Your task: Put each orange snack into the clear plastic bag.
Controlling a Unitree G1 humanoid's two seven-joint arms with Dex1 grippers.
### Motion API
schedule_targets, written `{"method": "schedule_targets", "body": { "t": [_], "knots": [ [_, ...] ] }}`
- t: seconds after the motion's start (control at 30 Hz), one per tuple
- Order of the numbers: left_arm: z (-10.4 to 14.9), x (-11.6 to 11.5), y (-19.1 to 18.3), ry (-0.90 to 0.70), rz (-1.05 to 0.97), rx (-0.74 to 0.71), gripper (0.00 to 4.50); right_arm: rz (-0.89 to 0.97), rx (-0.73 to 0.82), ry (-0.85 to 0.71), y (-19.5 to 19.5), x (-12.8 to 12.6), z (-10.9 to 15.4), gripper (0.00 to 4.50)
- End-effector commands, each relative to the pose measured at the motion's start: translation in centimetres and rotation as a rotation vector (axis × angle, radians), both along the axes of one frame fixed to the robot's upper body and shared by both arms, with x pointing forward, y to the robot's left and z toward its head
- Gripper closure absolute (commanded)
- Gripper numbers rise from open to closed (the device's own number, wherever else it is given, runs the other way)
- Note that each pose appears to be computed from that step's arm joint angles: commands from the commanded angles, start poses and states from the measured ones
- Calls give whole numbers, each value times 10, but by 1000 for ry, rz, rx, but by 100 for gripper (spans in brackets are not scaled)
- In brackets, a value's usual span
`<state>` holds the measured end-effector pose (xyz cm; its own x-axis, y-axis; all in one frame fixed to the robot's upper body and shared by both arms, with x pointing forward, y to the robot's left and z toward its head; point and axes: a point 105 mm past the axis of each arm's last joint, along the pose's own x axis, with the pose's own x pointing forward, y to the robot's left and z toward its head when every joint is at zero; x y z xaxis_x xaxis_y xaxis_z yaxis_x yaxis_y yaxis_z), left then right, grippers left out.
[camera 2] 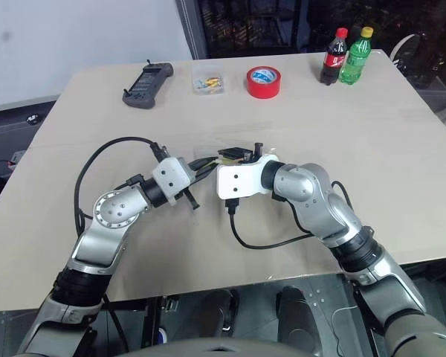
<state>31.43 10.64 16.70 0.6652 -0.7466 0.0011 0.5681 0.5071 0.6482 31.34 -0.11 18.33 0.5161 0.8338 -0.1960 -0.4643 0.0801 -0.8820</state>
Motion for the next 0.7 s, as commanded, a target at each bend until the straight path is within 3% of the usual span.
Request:
{"method": "schedule_targets", "body": {
  "t": [0.03, 0.13, 0.67, 0.7],
  "knots": [
    [13, -4, 1, -44, -1, -8, 450, 33, 26, -68, 7, -4, 17, 293],
    [12, -4, 1, -38, 0, -7, 450, 36, 27, -75, 8, -4, 18, 389],
    [9, -2, 6, -21, 20, -2, 450, -7, 44, -59, 1, 2, 20, 389],
    [8, -2, 7, -21, 22, 1, 450, -13, 48, -53, 0, 3, 20, 439]
  ]
}}
